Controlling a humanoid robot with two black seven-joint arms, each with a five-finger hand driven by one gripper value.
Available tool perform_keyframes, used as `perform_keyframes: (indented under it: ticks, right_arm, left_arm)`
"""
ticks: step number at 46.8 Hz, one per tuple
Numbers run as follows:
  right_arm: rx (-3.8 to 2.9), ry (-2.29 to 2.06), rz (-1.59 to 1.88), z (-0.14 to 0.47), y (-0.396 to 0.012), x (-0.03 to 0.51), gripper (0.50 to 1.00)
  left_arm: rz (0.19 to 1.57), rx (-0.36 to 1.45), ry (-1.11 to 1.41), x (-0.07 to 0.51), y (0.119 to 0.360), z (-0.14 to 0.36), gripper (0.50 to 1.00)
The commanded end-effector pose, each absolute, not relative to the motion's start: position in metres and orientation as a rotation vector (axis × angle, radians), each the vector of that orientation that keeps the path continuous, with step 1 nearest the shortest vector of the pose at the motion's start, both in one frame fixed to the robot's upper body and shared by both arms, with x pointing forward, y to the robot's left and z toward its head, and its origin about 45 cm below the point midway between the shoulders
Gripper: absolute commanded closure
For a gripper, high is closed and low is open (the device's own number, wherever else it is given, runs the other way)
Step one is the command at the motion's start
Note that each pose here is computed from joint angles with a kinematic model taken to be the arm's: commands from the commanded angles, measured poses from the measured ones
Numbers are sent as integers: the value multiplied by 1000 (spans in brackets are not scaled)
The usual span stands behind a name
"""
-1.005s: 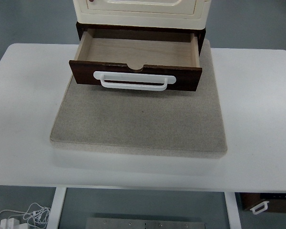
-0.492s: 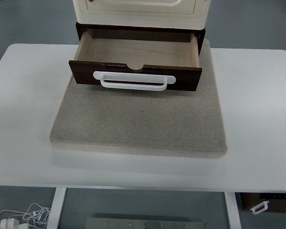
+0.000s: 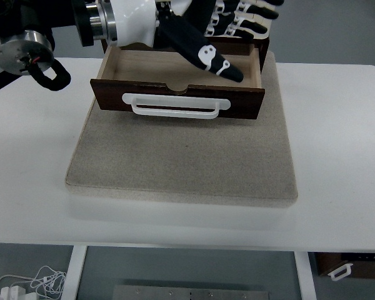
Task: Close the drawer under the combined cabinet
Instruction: 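Move the left hand over the drawer and lower it in front of the handle, then push the drawer front with the left hand toward the cabinet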
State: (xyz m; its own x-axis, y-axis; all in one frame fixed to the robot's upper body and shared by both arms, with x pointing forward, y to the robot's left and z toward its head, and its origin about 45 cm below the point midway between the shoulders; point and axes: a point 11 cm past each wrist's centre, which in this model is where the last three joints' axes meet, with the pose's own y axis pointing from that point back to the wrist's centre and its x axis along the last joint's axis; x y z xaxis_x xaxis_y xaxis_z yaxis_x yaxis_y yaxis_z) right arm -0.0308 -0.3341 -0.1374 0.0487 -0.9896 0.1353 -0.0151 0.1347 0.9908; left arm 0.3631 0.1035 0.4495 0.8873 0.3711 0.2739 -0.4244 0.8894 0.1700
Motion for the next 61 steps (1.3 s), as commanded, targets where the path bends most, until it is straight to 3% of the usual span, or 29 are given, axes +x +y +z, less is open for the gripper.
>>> perform_keyframes:
  ticks: [1, 16, 42, 61]
  right_arm:
    - [1140, -1242, -1068, -137, -334, -31, 548]
    - [1140, -1242, -1068, -137, -334, -31, 548]
    - [1140, -1242, -1068, -137, -334, -31, 548]
    - [1141, -1241, -1067, -137, -334, -31, 548]
  left_arm:
    - [369, 292, -238, 356, 99, 434, 504]
    - [195, 565, -344, 338, 99, 374, 504]
    - [83, 886, -374, 332, 120, 319, 504]
    - [162, 1031, -380, 361, 132, 319, 504]
